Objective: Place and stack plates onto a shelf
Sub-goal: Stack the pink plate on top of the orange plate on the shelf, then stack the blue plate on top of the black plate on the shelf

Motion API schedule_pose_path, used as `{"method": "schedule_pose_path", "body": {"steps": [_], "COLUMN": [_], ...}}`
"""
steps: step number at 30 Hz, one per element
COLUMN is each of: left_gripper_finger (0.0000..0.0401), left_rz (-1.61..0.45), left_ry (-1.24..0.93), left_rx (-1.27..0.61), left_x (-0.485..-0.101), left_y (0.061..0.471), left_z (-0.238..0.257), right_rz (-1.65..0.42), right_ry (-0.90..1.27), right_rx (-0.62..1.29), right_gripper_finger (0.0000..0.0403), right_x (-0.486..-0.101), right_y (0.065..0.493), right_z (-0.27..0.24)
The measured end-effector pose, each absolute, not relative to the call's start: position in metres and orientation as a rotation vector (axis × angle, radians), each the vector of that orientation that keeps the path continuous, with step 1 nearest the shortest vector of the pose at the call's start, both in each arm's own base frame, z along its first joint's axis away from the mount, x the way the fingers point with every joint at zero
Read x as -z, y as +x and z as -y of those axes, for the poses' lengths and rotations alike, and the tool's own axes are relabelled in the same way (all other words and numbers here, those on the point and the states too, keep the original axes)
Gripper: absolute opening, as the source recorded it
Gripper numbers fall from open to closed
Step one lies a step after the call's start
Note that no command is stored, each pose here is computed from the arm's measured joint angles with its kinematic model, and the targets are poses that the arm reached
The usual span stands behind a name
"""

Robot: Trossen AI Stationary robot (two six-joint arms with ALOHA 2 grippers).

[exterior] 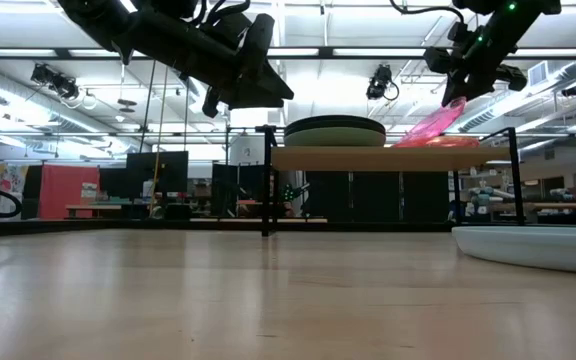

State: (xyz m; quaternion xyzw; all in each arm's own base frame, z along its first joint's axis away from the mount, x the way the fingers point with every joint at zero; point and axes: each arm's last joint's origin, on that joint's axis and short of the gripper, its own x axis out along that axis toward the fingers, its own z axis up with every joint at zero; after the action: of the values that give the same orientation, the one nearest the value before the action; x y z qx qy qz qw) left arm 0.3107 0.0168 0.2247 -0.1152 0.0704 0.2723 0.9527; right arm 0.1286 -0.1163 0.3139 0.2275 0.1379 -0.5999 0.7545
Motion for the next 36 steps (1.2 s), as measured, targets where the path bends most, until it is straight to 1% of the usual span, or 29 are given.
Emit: {"method": "schedule_pose_path", "body": {"steps": [13, 22, 28, 36], "left_gripper_finger": [0.0128, 0.0128, 0.0128, 0.0128], "left_rz": [-0.143, -0.143, -0.143, -0.143], "left_ry": [-0.234, -0.234, -0.234, -0.234], "left_rx": [-0.554, -0.554, -0.553, -0.553], "left_x": [-0.2247, -0.2246, -0.2247, -0.2247], "left_y": [0.3107, 0.3106, 0.3107, 0.3107], "left_z": [-0.0169, -0.0168, -0.0168, -0.0168], "right_rz": [-0.298, -0.297, -0.305, -0.328], "right_ry": [0.498, 0.5, 0.515, 0.564], "right_rx": [1.322, 1.333, 1.296, 1.181], "right_gripper_finger": [0.0171, 0.0218, 0.0235, 0.0234], "right_x": [-0.3139, -0.3138, -0.3135, -0.3126], "right_y": [0.1272, 0.1259, 0.1269, 0.1299], "right_z": [0.1179, 0.1193, 0.1188, 0.1171]}}
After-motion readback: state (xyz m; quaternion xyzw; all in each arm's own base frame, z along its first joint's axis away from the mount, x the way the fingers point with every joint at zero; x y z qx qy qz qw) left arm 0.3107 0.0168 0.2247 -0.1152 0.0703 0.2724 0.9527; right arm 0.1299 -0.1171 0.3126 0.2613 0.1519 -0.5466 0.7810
